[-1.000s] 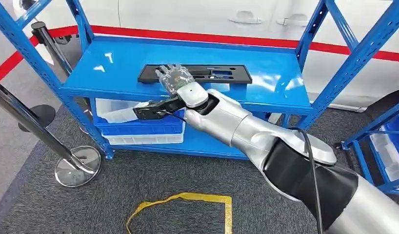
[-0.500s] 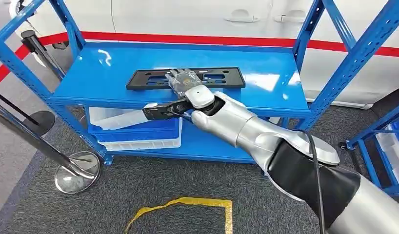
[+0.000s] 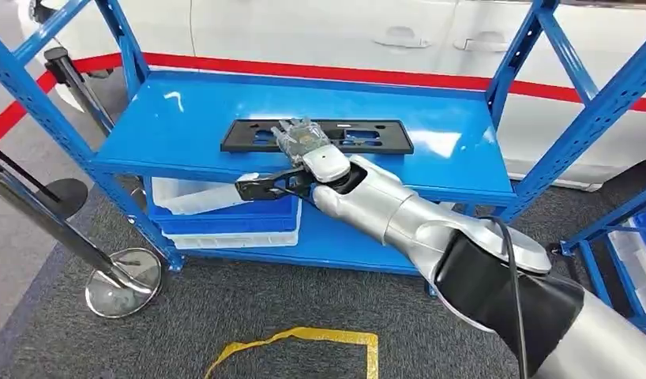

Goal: Take the parts from the cabinet and place them on the table.

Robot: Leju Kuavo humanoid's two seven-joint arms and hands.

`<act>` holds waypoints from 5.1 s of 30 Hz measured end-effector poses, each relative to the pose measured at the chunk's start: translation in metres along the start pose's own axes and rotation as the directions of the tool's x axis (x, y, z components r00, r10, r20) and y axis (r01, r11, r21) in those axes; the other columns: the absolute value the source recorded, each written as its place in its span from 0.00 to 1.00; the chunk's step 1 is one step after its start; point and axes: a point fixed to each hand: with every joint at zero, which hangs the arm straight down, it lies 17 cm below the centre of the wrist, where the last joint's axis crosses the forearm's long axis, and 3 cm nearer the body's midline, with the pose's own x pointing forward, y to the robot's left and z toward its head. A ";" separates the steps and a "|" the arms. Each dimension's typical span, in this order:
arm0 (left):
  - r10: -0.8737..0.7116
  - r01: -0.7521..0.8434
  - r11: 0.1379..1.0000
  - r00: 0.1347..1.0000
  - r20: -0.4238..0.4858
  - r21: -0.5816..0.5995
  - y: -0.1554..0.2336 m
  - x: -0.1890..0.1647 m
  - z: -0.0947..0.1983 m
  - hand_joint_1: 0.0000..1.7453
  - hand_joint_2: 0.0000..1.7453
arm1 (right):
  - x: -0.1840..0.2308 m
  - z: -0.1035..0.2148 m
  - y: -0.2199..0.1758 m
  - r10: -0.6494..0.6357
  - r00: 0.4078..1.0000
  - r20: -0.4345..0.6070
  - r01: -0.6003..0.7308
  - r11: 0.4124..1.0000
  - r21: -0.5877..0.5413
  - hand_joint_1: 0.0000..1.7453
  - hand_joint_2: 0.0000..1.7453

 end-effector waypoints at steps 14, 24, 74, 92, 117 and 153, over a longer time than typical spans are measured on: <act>0.001 -0.001 1.000 1.000 -0.007 0.005 0.001 -0.001 0.000 0.00 0.00 | -0.003 0.000 0.002 0.003 1.000 -0.009 -0.003 1.000 0.001 0.00 1.00; 0.003 -0.003 1.000 1.000 -0.011 0.013 0.005 -0.001 -0.001 0.00 0.00 | 0.000 0.000 0.007 -0.002 1.000 -0.004 0.002 1.000 0.012 0.00 1.00; 0.019 -0.019 0.999 1.000 0.006 0.035 0.029 0.011 -0.007 0.00 0.00 | 0.007 0.004 0.110 -0.093 0.995 -0.039 0.098 0.982 0.163 1.00 1.00; 0.013 -0.013 1.000 1.000 0.017 0.028 0.028 0.012 -0.006 0.00 0.00 | 0.002 0.004 0.109 -0.110 0.993 -0.043 0.115 0.981 0.154 1.00 1.00; 0.042 -0.044 0.999 0.996 0.077 0.023 0.021 0.020 -0.004 0.00 1.00 | 0.148 0.136 -0.270 0.476 0.866 0.151 -0.258 0.687 -0.680 1.00 1.00; 0.037 -0.038 0.999 0.996 0.078 0.012 0.015 0.018 -0.003 0.00 1.00 | 0.204 0.195 -0.256 0.633 0.755 0.172 -0.272 0.541 -0.796 1.00 1.00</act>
